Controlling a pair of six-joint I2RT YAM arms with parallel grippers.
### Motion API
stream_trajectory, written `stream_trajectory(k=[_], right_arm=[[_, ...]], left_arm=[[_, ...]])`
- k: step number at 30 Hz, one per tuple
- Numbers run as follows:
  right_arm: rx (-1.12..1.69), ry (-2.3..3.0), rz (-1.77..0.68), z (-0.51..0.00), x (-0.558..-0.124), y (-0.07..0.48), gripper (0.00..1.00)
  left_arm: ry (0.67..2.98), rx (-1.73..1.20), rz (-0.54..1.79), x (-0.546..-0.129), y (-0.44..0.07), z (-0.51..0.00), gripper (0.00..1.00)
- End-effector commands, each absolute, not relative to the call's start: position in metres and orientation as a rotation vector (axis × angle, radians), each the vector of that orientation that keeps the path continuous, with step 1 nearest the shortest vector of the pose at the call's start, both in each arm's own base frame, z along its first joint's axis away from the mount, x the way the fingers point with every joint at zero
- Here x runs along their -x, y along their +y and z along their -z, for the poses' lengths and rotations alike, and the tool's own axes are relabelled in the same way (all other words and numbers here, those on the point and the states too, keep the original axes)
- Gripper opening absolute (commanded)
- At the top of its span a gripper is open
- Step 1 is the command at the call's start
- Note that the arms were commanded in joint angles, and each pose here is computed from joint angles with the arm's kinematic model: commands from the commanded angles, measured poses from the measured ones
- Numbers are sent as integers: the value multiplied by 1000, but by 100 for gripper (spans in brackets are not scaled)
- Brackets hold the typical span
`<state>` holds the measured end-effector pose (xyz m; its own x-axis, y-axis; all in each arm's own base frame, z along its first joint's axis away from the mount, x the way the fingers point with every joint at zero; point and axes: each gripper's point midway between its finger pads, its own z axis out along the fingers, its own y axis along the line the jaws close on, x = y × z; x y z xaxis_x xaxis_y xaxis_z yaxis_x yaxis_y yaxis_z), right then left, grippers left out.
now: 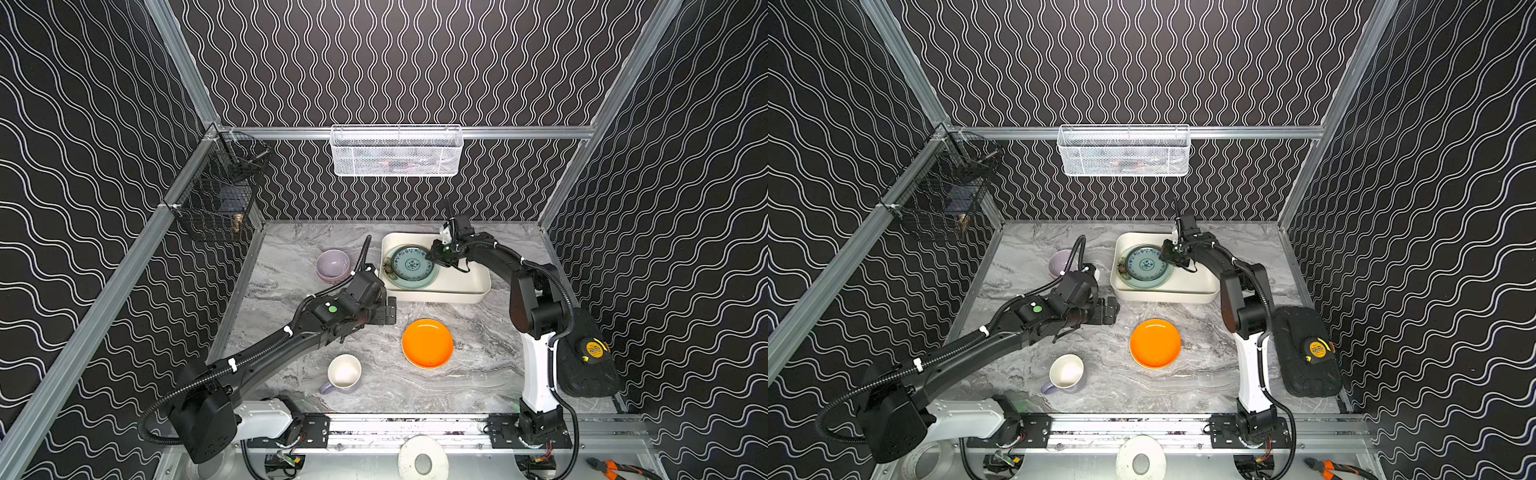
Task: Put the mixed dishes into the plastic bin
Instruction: 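Release the blue-patterned plate and move the right gripper back to the orange plate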
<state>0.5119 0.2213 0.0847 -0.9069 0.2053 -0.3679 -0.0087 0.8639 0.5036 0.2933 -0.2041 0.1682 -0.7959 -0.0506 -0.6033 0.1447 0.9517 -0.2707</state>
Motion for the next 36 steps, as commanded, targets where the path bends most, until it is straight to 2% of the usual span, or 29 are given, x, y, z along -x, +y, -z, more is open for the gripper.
stream_trajectory(k=[1, 3, 5, 10, 18, 21, 28, 36], right_arm=[[-107, 2596, -697, -112, -505, 218, 31], [-76, 2565, -716, -133, -495, 217, 33], [-60, 2532, -729, -154, -479, 213, 41], [-62, 2477, -741, -185, -421, 195, 44], [-50, 2586, -666, -139, -308, 176, 43], [-68, 2595, -657, -128, -281, 167, 42], [-96, 2607, -652, -108, -252, 155, 39], [-25, 2674, -671, -76, -233, 173, 31]], left_arm=[[2437, -73, 406, -297, -204, -174, 99], [2432, -72, 410, -295, -204, -176, 99], [2431, -75, 418, -293, -203, -177, 99], [2454, -83, 458, -282, -204, -169, 99], [2496, -140, 478, -250, -222, -147, 99], [2495, -180, 483, -236, -236, -145, 98], [2513, -241, 463, -196, -255, -128, 98], [2524, -298, 380, -166, -262, -116, 98]])
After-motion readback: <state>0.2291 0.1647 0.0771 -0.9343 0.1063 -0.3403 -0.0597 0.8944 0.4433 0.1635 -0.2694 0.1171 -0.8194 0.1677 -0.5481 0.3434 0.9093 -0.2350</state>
